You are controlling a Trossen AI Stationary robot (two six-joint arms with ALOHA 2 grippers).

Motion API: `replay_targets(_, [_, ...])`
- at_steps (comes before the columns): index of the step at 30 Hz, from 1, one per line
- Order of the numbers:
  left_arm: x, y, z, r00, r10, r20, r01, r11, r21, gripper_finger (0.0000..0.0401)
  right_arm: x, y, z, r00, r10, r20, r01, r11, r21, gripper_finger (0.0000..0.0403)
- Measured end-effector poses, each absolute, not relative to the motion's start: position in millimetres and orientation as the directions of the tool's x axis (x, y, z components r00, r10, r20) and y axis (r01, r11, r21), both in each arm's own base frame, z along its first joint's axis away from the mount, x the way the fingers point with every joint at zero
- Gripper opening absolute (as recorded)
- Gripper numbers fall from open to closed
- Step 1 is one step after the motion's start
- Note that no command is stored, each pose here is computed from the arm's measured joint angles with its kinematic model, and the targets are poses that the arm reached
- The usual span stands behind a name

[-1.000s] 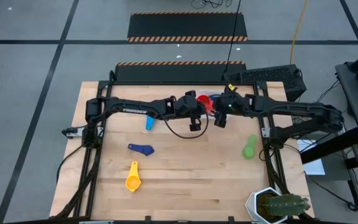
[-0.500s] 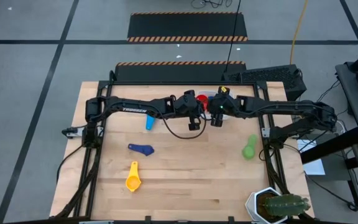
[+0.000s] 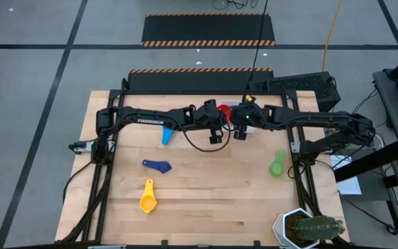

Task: Nest measuring cups in basket
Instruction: Stack the red measuring cup on top of the blue measuring cup in the white bin

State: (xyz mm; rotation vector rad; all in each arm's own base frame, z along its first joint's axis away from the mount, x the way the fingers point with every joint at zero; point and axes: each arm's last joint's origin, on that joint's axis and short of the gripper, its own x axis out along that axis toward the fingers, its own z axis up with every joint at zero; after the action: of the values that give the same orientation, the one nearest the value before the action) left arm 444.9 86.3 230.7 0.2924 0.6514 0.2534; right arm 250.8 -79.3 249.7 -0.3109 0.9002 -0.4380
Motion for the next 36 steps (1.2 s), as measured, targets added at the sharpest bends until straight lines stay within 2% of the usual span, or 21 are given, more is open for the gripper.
replay_targets(6, [445,86,230,0.764,0.325,-0.557,-0.143,0.928,0.345,0.0015,250,-81,249,0.551,-0.462,-0.694,0.232,0.884,-0.405,0.0122])
replay_targets(10, [445,86,230,0.764,0.325,-0.557,-0.144,0.928,0.343,0.0010,250,-81,249,0.551,-0.460,-0.696,0.231,0.886,-0.403,0.0118])
replay_targets(16, [446,86,232,0.776,0.322,-0.542,-0.155,0.931,0.330,0.0083,251,-81,249,0.564,-0.446,-0.695,0.224,0.893,-0.392,0.0136])
replay_targets(21, [446,86,233,0.780,0.324,-0.536,-0.175,0.934,0.311,0.0128,249,-84,249,0.554,-0.454,-0.698,0.243,0.890,-0.385,0.0117])
replay_targets(25, [446,87,233,0.779,0.325,-0.536,-0.180,0.935,0.304,0.0142,247,-88,248,0.537,-0.461,-0.707,0.257,0.887,-0.383,0.0109])
replay_targets(30, [446,87,233,0.778,0.329,-0.536,-0.188,0.935,0.300,0.0144,243,-93,247,0.511,-0.469,-0.721,0.277,0.883,-0.378,0.0117])
replay_targets(36, [446,87,233,0.777,0.330,-0.536,-0.190,0.935,0.299,0.0145,239,-98,245,0.476,-0.476,-0.740,0.289,0.879,-0.380,0.0078])
